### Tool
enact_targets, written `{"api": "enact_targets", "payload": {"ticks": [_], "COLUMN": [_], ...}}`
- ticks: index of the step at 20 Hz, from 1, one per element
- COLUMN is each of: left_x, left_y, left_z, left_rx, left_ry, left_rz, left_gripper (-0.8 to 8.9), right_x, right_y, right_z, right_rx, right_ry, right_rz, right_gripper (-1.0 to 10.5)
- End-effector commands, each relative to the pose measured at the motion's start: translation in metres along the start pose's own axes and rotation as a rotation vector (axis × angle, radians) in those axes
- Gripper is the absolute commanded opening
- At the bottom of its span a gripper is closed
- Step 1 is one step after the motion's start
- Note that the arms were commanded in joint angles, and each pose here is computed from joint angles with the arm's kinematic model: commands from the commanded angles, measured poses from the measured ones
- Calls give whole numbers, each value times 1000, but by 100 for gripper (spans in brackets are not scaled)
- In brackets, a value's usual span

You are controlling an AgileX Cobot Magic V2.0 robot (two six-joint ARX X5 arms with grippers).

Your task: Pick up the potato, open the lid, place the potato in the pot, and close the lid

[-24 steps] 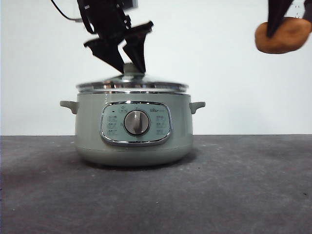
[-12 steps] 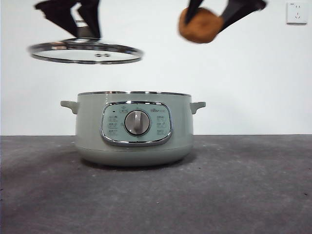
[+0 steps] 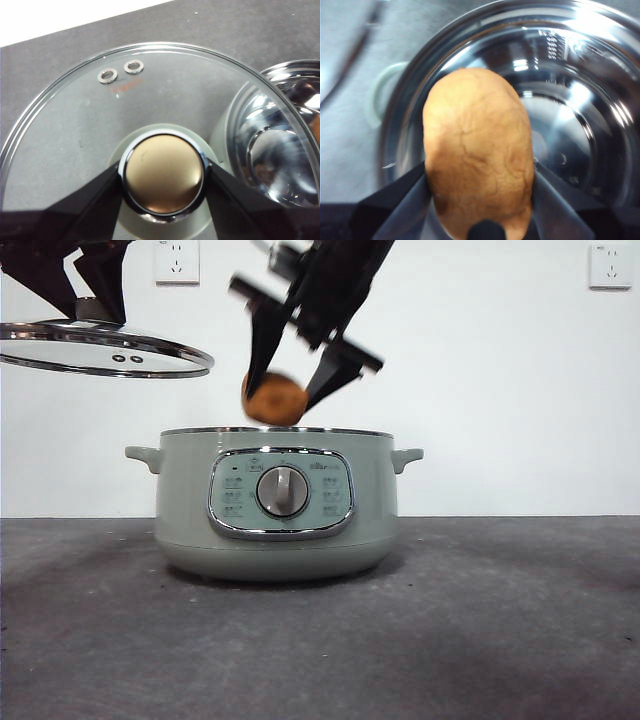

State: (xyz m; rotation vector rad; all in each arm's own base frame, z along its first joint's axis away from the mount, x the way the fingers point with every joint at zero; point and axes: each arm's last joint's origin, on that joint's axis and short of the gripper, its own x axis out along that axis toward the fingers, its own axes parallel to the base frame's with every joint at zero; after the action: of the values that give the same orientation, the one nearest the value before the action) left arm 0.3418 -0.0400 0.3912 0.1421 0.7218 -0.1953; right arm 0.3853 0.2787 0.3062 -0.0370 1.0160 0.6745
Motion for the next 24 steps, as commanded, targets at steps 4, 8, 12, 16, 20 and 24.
{"api": "enact_targets", "payload": {"ticks": [4,8,12,16,20,24], "left_x": [-9,-9,-9,-9,-9,-8], "left_y": [4,6,6,6,6,-2], "left_z": [5,6,5,5,5,6], "left_rx": [19,21,24,24,23,34], "left_ry": [-64,-67,-66,-65,-64,-66], "left_rz": [12,15,15,14,13,-11], "left_gripper": [-12,-12,-12,-12,-12,-12], "right_x": [59,79,84,83,49,-18], "right_y": [2,1,-1,-1,8,20], "right_z": [-11,-21,-23,-24,-12,-4], "right_rx": [-44,-81,-80,-78,-91,-131], "right_ry": [95,152,172,182,102,12], "right_rz": [-48,-116,-119,-121,-131,-200], "right_gripper": [-8,-1,142,568,565,561]}}
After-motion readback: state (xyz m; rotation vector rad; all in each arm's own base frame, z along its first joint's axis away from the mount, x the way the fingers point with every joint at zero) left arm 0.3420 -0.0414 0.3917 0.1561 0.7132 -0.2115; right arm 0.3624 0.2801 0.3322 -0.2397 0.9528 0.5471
